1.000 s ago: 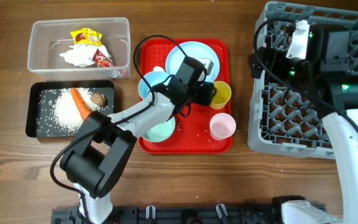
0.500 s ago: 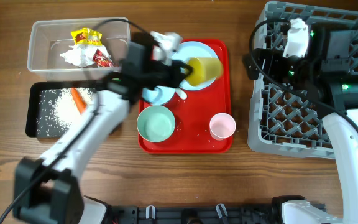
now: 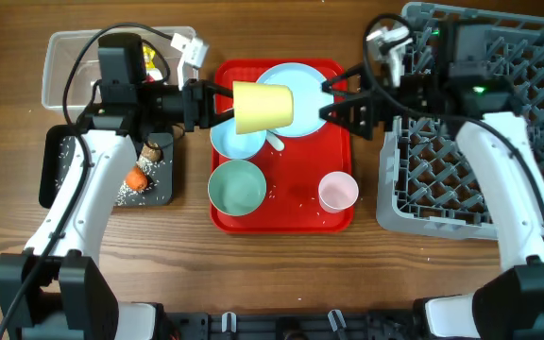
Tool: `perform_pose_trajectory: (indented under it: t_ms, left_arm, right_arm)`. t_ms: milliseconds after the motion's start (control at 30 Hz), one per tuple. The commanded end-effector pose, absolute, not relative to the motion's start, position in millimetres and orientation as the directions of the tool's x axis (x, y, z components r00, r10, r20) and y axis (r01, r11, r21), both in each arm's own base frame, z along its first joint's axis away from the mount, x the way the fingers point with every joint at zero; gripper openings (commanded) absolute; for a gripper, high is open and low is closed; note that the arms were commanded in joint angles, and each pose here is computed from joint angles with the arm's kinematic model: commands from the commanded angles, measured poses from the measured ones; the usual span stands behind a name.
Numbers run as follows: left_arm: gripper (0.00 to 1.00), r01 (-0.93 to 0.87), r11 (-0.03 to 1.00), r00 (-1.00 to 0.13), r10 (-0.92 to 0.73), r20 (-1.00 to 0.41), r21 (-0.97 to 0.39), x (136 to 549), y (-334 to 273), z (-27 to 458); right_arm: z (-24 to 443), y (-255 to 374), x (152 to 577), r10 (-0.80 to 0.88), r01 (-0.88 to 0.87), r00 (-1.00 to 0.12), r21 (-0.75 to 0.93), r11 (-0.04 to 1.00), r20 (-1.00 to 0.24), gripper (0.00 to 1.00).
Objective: Sort waste into correct bins and load items into the dishwasher rack
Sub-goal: 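Hand the yellow cup from the left gripper to the right gripper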
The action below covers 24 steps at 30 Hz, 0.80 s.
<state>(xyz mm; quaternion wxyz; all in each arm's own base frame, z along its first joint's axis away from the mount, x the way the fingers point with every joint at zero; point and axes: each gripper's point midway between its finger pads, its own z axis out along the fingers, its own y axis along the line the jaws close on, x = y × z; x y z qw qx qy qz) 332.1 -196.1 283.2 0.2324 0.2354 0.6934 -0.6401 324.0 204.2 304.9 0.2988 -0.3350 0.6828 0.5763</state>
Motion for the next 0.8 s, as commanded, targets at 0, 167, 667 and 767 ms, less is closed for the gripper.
perform_pose_trajectory:
  t_ms: [0,167,667,767]
  left_arm:
    - [0.04,0.643,0.103,-0.766,0.059,-0.64,-0.759,332.5,-214.5,273.3]
    - [0.04,0.64,0.137,-0.767,0.061,-0.638,-0.756,335.3,-219.2,268.5]
    - [0.04,0.664,0.121,-0.747,0.055,-0.663,-0.738,337.9,-224.6,276.7]
    - [0.04,0.664,0.138,-0.746,0.057,-0.663,-0.735,339.0,-228.4,274.2]
  right_arm:
    - [306.9,229.5,310.2,-0.142,-0.834,-0.545,0.552,-0.008,-0.826,0.99]
    - [307.9,242.8,301.2,-0.163,-0.841,-0.527,0.54,-0.046,-0.834,0.93]
    - [308.5,259.7,291.3,-0.187,-0.855,-0.491,0.512,-0.085,-0.851,0.66]
    - [308.4,259.8,291.2,-0.188,-0.855,-0.491,0.512,-0.085,-0.851,0.59]
